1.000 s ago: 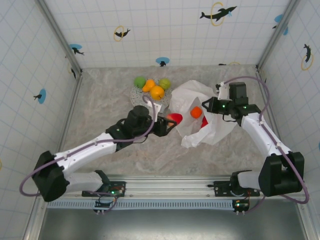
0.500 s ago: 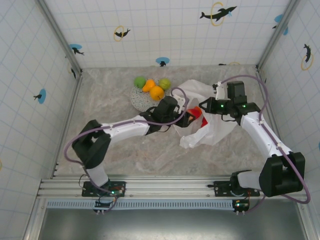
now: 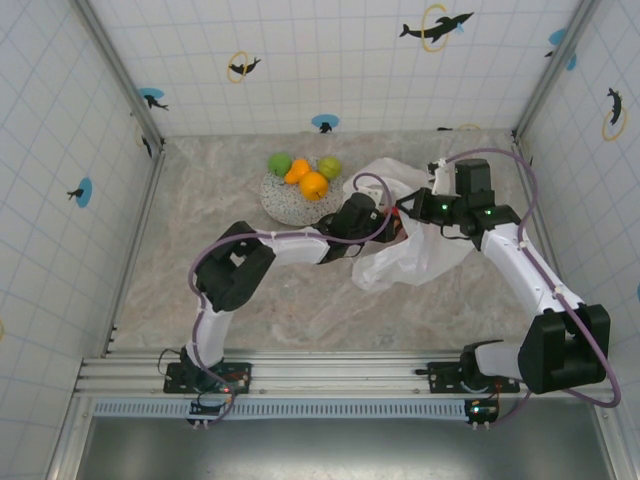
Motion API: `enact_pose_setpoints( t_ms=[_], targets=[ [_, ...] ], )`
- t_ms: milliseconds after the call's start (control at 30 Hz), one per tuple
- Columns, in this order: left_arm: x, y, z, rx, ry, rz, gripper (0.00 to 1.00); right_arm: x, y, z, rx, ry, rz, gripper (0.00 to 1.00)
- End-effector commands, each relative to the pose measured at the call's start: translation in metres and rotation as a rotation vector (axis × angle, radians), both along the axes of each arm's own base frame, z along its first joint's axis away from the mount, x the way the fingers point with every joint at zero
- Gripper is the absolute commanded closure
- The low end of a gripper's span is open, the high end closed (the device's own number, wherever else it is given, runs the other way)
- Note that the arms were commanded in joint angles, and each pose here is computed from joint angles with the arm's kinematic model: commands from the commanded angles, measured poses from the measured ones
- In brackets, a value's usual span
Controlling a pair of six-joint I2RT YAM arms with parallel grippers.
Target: Place the fruits into the plastic bag
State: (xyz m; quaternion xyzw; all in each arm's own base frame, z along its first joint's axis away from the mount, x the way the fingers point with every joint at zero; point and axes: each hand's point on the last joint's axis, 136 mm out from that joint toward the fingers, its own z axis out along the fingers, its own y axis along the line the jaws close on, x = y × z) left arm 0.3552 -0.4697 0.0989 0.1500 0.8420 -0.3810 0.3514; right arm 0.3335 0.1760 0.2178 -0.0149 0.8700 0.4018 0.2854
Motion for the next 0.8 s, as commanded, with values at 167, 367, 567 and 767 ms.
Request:
enact_pose_setpoints(
  t_ms=[167,367,567,767],
  targets=[
    [0.029,-0.016,0.008,-0.072,-0.032,0.069,0.34,0.007,-0.010,0.012,0.015,-0.045,-0.026,1.00],
    [0.027,-0.011,0.013,-0.079,-0.022,0.019,0.24,0.006,-0.021,0.009,-0.004,-0.044,-0.039,1.00],
    [0.014,-0.004,0.028,-0.070,-0.049,-0.041,0.13,0.002,-0.028,0.000,-0.065,-0.038,-0.025,1.00],
    [-0.008,0.009,0.044,-0.057,-0.060,-0.101,0.13,0.001,-0.034,-0.006,-0.111,-0.040,-0.020,1.00]
  ],
)
